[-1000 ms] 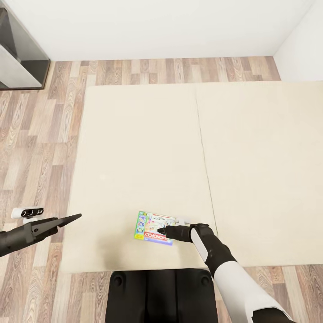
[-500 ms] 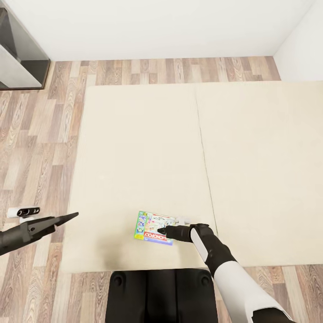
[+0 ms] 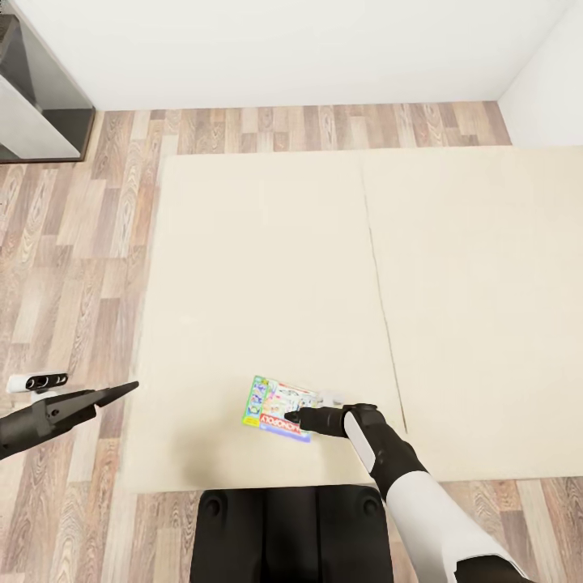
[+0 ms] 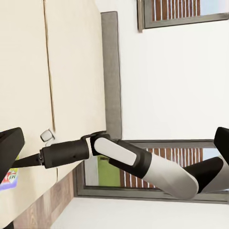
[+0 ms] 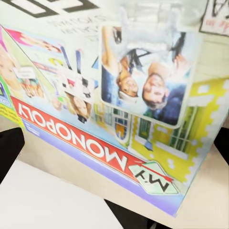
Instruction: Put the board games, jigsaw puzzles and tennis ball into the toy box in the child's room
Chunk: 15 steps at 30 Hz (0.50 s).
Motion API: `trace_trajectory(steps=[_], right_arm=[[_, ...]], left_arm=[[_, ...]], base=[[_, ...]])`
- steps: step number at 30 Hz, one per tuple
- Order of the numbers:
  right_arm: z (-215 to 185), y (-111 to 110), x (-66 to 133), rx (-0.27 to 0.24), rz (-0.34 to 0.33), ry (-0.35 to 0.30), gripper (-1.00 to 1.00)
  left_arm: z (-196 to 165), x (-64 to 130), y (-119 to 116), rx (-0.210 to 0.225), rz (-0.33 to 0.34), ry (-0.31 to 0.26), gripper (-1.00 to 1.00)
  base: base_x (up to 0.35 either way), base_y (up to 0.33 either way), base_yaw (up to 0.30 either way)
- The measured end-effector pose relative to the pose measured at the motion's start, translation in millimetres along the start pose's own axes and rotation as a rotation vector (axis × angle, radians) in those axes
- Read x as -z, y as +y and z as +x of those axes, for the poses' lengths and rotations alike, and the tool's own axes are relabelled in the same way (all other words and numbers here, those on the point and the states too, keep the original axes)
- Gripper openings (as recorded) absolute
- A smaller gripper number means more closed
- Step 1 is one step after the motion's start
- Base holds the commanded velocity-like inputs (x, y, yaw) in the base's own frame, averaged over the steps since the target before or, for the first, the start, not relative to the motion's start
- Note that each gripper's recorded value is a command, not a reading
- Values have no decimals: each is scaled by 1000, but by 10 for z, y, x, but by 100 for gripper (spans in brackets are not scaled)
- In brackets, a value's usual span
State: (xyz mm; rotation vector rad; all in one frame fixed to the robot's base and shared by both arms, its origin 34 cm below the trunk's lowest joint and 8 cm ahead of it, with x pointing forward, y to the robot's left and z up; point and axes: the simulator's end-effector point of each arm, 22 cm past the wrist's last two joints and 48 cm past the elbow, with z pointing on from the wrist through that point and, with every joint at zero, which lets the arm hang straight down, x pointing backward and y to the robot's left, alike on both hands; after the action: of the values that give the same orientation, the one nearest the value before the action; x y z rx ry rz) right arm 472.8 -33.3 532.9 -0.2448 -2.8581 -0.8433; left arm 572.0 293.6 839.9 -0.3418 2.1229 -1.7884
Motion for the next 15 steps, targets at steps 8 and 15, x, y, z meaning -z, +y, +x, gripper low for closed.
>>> trace_trajectory(steps=[8, 15], right_arm=[[-4, 0, 1, 1, 0, -1, 100], [-6, 2, 2, 0, 0, -1, 100]], left_arm=[[-1, 1, 0, 0, 0, 0, 100], [-1, 1, 0, 0, 0, 0, 100]], base=[[0, 165, 0], [0, 125, 0]])
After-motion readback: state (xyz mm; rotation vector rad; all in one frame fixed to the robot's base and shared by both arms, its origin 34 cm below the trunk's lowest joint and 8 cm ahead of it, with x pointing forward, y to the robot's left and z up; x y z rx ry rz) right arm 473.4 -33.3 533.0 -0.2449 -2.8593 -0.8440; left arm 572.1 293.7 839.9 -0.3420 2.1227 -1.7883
